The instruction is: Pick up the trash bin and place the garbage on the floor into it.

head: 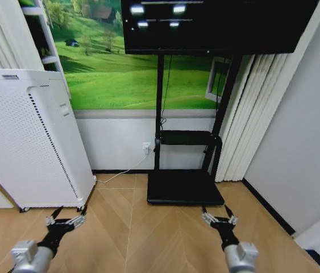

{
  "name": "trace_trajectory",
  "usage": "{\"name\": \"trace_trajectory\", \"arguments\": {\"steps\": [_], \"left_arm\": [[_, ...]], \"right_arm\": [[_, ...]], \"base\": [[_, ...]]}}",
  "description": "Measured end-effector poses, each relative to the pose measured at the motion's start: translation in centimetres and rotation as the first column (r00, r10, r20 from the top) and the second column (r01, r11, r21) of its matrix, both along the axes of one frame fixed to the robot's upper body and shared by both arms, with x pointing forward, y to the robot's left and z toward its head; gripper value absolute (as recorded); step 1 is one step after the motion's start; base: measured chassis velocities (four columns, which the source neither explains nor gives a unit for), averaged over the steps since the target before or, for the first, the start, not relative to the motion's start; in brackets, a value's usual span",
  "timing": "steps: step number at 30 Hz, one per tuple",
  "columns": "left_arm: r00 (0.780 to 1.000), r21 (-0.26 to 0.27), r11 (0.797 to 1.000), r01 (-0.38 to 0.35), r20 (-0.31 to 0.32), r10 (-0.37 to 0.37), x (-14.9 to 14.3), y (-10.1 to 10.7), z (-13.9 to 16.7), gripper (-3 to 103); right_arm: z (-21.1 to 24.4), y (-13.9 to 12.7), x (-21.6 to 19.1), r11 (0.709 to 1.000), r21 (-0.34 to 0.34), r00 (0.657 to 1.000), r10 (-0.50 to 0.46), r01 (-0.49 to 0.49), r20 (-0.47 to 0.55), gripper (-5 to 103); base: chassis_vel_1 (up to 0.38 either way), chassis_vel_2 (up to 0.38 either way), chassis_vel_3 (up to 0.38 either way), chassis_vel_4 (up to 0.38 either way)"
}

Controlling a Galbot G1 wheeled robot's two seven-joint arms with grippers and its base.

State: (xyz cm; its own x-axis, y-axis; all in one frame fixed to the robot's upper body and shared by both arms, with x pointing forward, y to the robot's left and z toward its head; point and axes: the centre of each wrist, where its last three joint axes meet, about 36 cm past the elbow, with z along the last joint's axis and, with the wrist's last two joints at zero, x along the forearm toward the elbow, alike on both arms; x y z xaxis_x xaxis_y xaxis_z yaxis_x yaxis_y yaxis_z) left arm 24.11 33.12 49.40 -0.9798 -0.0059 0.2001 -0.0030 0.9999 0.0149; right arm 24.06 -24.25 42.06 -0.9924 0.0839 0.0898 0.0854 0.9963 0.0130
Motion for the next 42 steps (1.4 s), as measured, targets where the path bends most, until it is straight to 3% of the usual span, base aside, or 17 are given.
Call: {"name": "trace_trajectory", "arguments": {"steps": [17, 42], "left_arm": [[0.994, 0.027, 0.996, 0.082, 0.064, -0.083, -0.8, -1.7, -0.3, 100], [0.995, 0.026, 0.997, 0.073, 0.066, -0.075, -1.0, -1.7, -0.2, 100]], "right_arm": [[0.7, 0.2, -0.1, 1.0, 0.0, 1.0, 0.01, -0.01, 0.029, 100], [0.7, 0.1, 0.1, 1.0, -0.001, 0.999, 0.013, -0.013, 0.039, 100]], "base": [[0.0, 0.0, 0.0, 0.0], [0.0, 0.0, 0.0, 0.0]]}}
